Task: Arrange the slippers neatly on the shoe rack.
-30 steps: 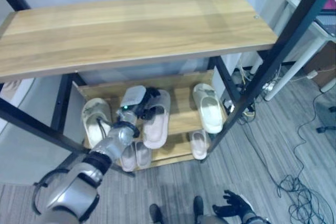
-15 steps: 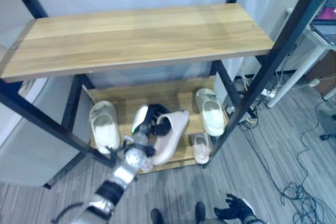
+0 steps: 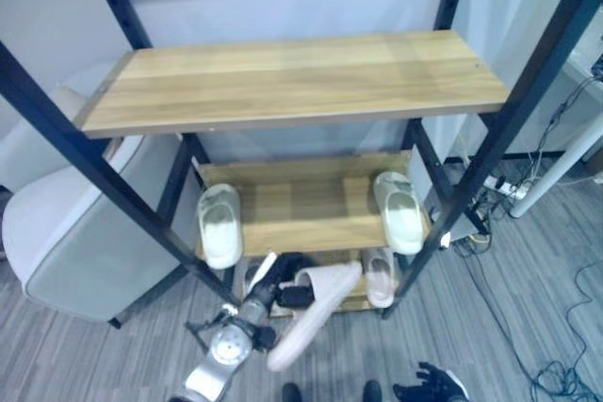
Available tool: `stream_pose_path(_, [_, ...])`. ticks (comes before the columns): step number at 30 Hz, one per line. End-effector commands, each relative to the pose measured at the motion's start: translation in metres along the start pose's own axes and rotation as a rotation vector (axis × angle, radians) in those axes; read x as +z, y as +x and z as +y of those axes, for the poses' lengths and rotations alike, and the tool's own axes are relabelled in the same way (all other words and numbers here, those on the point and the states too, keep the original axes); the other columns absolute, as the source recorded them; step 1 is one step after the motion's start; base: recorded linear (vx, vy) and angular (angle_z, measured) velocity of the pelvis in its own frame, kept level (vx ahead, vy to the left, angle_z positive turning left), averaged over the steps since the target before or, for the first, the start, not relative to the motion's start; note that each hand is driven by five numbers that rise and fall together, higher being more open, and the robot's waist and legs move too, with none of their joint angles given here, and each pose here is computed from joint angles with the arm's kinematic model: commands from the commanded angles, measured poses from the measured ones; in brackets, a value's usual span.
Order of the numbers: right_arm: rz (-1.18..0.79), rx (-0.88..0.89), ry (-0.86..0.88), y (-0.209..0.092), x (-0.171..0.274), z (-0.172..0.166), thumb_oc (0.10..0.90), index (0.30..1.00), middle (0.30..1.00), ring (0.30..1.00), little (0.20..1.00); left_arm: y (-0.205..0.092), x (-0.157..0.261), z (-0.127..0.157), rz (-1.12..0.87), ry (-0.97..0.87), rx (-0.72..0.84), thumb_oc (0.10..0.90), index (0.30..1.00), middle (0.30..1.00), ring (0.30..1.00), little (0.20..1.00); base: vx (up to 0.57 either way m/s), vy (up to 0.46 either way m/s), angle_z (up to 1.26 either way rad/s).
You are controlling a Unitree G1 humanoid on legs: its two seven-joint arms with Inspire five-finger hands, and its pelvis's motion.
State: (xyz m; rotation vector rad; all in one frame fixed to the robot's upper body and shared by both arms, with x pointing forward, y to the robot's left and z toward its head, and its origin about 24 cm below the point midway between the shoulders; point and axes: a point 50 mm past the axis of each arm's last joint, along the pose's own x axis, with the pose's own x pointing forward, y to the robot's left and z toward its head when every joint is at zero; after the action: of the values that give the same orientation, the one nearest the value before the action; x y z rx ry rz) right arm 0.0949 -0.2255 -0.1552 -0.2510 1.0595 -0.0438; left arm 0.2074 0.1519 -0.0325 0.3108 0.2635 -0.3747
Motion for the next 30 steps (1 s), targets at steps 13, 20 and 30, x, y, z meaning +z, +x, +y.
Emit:
stream_pose_path(13, [-0.263, -0.169, -0.062, 0.007, 0.083, -0.055, 0.8, 0.9, 0.9, 0.9, 0.9, 0.059, 0.112, 0.034, -0.409, 0.181, 0.138, 0.4, 0.3, 0.3, 0.3, 0.3, -0.24, -0.022, -0.06])
stream_pose_path(20, [-0.624, -0.298, 0.01, -0.018, 0.162, -0.085, 0.8, 0.9, 0.9, 0.9, 0.9, 0.061, 0.181, 0.081, -0.619, 0.346, 0.4, 0.4, 0.3, 0.3, 0.3, 0.3, -0.11, 0.011, -0.16])
stream_pose_path(30, [-1.092, -0.445, 0.103, -0.085, 0.248, -0.118, 0.8, 0.9, 0.9, 0.9, 0.9, 0.003, 0.291, 0.149, -1.025, 0.451, 0.909, 0.4, 0.3, 0.3, 0.3, 0.3, 0.06, -0.008, -0.03])
